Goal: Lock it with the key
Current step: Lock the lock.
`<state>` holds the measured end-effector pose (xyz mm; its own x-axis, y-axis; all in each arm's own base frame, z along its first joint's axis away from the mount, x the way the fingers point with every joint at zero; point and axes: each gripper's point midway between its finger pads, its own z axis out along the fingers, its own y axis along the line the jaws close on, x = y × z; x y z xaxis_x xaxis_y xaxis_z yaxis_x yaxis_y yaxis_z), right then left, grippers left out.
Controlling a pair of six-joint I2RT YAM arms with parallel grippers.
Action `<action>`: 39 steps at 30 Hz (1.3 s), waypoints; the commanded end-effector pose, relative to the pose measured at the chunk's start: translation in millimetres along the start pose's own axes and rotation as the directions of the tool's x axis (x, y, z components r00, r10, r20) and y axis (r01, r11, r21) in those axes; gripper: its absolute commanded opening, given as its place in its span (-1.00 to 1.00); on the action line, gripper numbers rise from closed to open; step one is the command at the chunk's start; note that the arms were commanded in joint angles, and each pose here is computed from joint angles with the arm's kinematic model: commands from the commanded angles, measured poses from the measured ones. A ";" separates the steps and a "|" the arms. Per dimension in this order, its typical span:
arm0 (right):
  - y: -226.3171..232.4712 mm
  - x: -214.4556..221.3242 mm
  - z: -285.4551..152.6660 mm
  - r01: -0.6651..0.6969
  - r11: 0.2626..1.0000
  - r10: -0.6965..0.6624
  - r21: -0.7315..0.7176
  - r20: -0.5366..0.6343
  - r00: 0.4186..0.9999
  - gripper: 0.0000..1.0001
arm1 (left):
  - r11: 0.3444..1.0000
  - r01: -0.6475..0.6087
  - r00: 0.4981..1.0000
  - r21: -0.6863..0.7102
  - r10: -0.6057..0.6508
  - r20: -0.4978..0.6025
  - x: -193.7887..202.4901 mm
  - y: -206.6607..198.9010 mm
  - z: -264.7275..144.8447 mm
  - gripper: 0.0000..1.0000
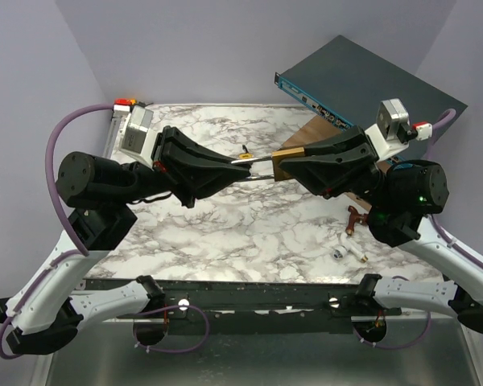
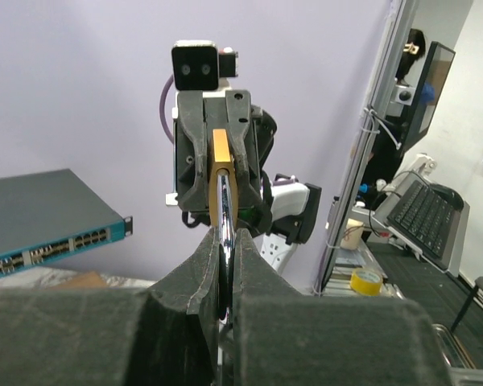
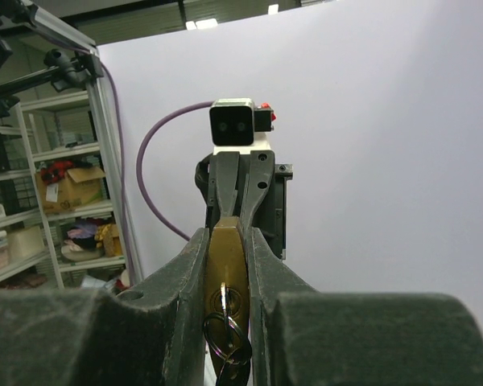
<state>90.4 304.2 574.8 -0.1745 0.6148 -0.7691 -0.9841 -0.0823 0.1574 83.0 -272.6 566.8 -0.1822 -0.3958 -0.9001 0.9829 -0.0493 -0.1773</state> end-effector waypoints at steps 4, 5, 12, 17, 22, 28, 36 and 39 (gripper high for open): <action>-35.4 219.0 -40.5 -0.361 0.908 0.418 0.212 -0.528 0.739 -0.98 | 0.967 0.178 0.950 -0.182 -0.217 -0.224 125.6 80.7 24.0 -1.00; -36.8 221.0 -40.0 -0.363 0.905 0.424 0.220 -0.526 0.738 -0.98 | 0.967 0.176 0.950 -0.184 -0.216 -0.226 127.4 80.4 24.8 -1.00; -44.4 217.4 -34.1 -0.347 0.900 0.435 0.263 -0.491 0.755 -0.98 | 0.956 0.186 0.940 -0.228 -0.240 -0.242 150.4 85.5 17.8 -1.00; -49.5 217.1 -29.6 -0.346 0.892 0.448 0.290 -0.480 0.755 -0.98 | 0.952 0.187 0.929 -0.242 -0.251 -0.272 165.3 83.0 7.2 -1.00; -49.7 214.1 -25.1 -0.342 0.895 0.443 0.285 -0.481 0.757 -0.98 | 0.964 0.180 0.899 -0.195 -0.241 -0.366 183.5 68.3 -8.0 -1.00; -48.3 218.3 -24.6 -0.353 0.892 0.450 0.282 -0.496 0.743 -0.98 | 0.976 0.179 0.862 -0.127 -0.217 -0.458 190.2 48.2 -22.1 -1.00; -44.0 222.4 -22.0 -0.355 0.890 0.454 0.284 -0.501 0.737 -0.98 | 0.974 0.207 0.839 -0.096 -0.227 -0.495 202.6 43.4 -15.6 -1.00; -43.2 221.9 -20.5 -0.358 0.891 0.454 0.280 -0.502 0.736 -0.98 | 0.973 0.216 0.831 -0.082 -0.227 -0.508 205.2 40.8 -14.4 -1.00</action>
<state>99.4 327.2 580.0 -0.2526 0.6232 -0.7401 -0.9666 -0.1292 0.2212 90.6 -261.2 566.5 -0.0436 -0.4940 -0.8684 0.9912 0.0873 -0.0995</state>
